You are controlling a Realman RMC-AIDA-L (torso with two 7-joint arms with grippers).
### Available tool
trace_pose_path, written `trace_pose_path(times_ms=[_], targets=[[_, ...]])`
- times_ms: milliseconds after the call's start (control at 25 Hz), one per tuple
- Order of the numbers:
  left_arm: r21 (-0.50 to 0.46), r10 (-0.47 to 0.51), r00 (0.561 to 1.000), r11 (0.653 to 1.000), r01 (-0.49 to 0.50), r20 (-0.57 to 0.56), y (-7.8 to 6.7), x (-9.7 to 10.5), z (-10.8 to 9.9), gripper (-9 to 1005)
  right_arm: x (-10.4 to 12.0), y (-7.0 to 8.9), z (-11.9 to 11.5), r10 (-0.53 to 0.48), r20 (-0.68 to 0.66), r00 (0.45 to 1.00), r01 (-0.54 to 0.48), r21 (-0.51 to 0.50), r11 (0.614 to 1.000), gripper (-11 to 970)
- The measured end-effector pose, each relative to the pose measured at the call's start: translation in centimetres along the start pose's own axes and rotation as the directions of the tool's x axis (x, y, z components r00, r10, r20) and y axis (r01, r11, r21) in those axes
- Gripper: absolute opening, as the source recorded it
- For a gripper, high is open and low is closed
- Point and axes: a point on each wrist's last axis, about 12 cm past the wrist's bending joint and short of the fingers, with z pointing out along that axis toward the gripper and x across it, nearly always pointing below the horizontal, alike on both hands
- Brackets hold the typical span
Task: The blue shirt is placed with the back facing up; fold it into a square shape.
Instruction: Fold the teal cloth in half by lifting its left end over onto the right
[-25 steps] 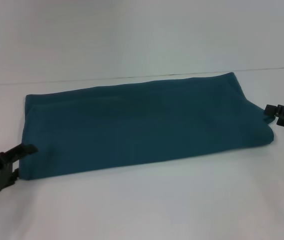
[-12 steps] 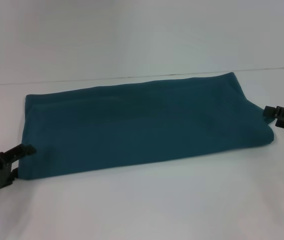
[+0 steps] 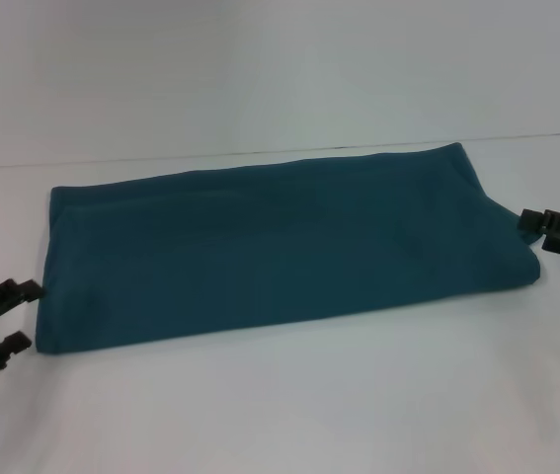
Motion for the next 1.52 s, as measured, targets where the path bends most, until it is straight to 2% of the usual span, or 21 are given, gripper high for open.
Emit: trace_pose_path(times_ms=[120,360,600,920,1520], targets=[[0.002,-0.072,0.997,0.997,0.072,-0.031,0.3,0.4,-0.7,872,0.0,0.0,0.0,-0.001,-0.003,1.000,0.001,0.002,1.000,866],[-0.033,-0.143,0.989,0.989,0.142,-0.041,1.0,0.7,-0.7,872,0.0,0.1,0.2,-0.004,-0.002,1.000,0.004,0.002,1.000,866],[-0.067,-0.167,0.986,0.984,0.165,-0.021,1.3,0.7,0.3,872,0.0,0.0,0.2,-0.002,-0.002,1.000,0.002,0.003,1.000,865],[-0.061,-0.188,0.982,0.980,0.189,0.008,1.3,0.6,0.9,871,0.2,-0.1,0.1,0.001,-0.002,1.000,-0.001,0.005,1.000,865],[-0.055,-0.175,0.984,0.983,0.173,-0.018,0.1,0.4,2.7,854,0.1,-0.2,0.1,0.001,0.005,1.000,-0.001,0.016,1.000,865]])
